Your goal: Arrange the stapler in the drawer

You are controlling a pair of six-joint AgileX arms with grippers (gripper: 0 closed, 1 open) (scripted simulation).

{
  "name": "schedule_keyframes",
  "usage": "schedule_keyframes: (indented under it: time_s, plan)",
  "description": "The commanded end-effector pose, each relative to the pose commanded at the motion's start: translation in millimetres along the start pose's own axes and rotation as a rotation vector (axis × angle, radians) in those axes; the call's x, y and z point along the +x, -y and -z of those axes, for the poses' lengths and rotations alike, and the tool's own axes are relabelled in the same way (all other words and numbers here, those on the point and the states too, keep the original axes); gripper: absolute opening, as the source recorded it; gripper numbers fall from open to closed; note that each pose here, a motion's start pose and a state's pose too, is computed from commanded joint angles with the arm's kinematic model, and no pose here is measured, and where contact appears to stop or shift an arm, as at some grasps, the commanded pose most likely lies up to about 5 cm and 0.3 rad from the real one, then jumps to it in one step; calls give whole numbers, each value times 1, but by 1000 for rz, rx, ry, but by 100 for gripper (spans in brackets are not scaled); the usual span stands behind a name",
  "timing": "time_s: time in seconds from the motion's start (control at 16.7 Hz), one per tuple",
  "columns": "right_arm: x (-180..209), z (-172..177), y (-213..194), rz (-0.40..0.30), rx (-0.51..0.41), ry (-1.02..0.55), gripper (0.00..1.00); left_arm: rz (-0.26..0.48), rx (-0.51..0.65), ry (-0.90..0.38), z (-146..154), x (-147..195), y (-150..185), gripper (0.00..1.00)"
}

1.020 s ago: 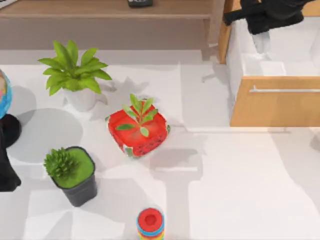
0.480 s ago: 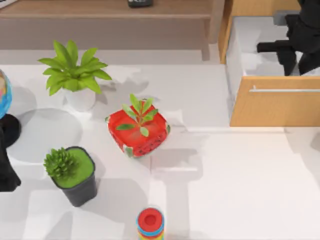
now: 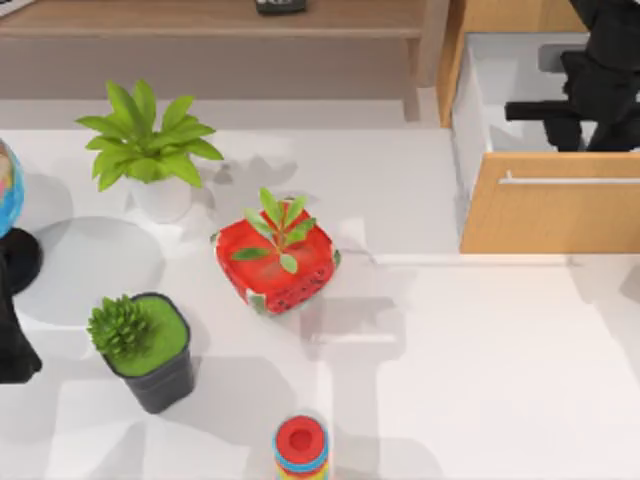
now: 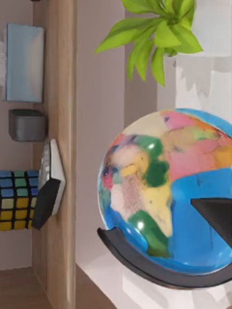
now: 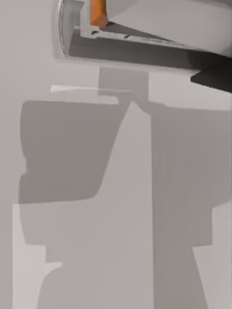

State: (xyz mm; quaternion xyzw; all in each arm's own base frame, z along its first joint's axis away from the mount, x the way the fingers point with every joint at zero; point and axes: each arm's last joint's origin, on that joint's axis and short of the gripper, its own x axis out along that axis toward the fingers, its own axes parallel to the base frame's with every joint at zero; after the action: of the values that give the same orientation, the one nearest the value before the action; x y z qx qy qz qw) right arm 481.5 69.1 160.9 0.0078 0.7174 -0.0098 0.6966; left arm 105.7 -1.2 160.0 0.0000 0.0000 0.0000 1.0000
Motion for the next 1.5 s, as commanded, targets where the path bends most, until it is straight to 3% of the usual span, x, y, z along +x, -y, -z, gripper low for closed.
schedule_keyframes:
  time_s: [0.6,1.38,1.5]
  plan:
    - [9,0,-2,0,-3,1,0,0,0,0,0,0,0,100]
    - [9,0,-2,0,-3,1,98,0,0,0,0,0,0,100]
    - [9,0,-2,0,-3,1,100,0,0,0,0,0,0,100]
